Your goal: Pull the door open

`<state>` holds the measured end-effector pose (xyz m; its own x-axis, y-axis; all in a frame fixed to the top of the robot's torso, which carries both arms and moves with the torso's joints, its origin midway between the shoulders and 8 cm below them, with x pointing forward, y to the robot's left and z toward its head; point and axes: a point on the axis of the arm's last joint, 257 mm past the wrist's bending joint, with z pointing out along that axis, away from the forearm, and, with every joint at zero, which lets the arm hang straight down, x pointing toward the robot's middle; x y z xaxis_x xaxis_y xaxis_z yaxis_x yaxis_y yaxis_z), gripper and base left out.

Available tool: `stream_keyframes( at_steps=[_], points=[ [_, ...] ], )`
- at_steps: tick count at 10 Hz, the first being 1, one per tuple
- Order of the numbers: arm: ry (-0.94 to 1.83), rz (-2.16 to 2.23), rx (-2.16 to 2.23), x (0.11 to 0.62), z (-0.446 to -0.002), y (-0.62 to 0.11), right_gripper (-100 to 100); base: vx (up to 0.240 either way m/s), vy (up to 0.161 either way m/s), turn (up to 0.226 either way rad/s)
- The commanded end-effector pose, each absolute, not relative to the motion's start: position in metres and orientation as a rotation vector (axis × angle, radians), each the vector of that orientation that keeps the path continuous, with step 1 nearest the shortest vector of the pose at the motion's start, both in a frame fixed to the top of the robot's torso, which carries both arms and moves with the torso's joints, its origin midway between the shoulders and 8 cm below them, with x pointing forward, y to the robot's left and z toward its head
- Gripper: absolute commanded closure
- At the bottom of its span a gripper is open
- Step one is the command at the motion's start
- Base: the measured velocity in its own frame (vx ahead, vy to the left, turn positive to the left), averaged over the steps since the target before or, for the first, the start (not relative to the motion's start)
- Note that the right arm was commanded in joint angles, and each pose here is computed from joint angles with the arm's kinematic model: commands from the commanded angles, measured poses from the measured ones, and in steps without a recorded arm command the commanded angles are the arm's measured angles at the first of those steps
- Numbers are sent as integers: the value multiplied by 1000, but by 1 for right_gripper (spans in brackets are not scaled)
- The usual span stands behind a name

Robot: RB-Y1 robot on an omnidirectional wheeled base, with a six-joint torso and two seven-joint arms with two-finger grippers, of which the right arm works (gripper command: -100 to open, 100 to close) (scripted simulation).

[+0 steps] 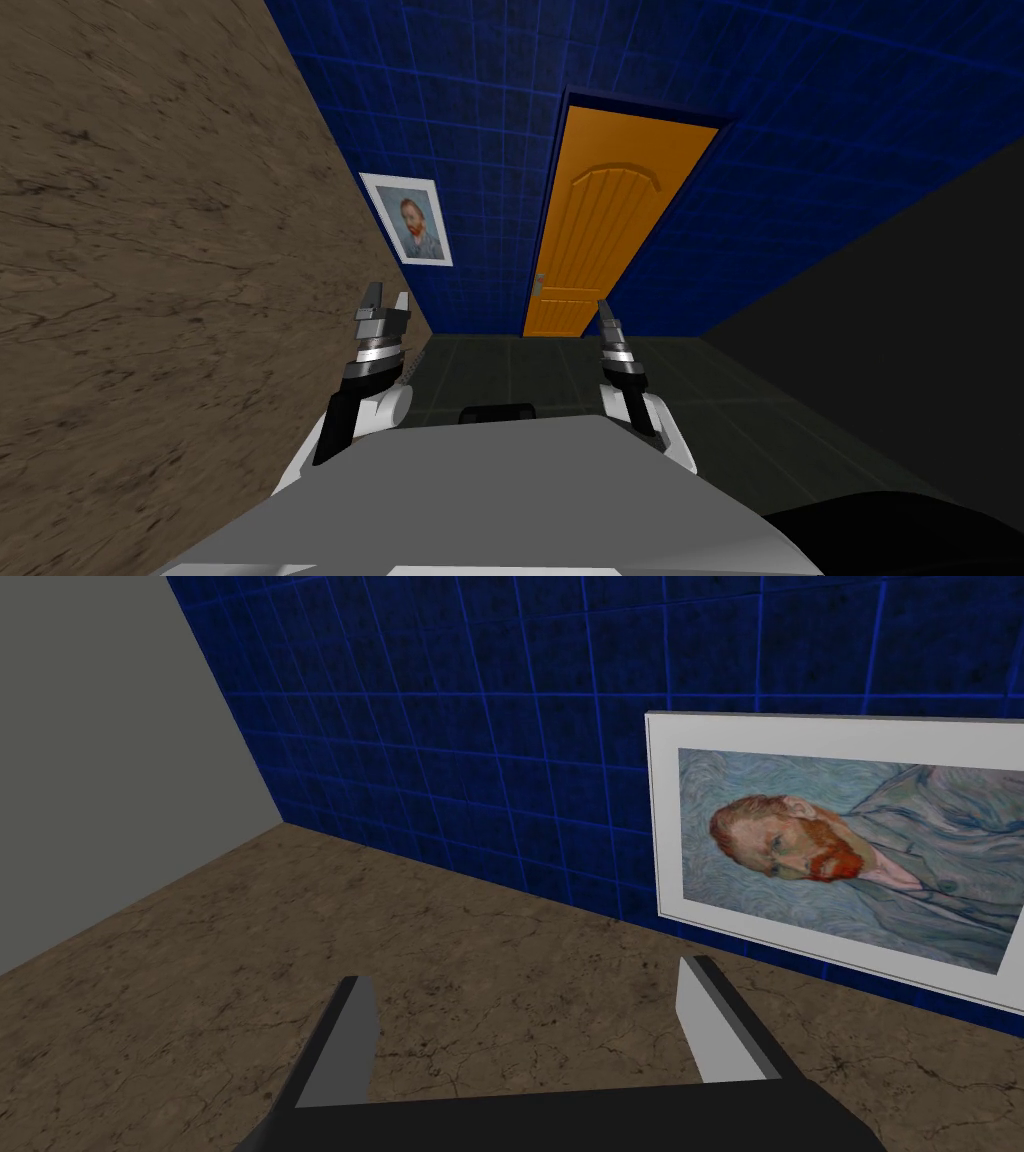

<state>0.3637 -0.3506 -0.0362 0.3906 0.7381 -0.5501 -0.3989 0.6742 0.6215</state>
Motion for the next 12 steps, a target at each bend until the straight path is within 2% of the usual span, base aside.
stream_keyframes(
  at_steps=[1,12],
  points=[
    [938,702,405,366,-45,-354,-100,95,5,35],
    [1116,392,288,376,-104,-390,-100,102,4,37]
  ],
)
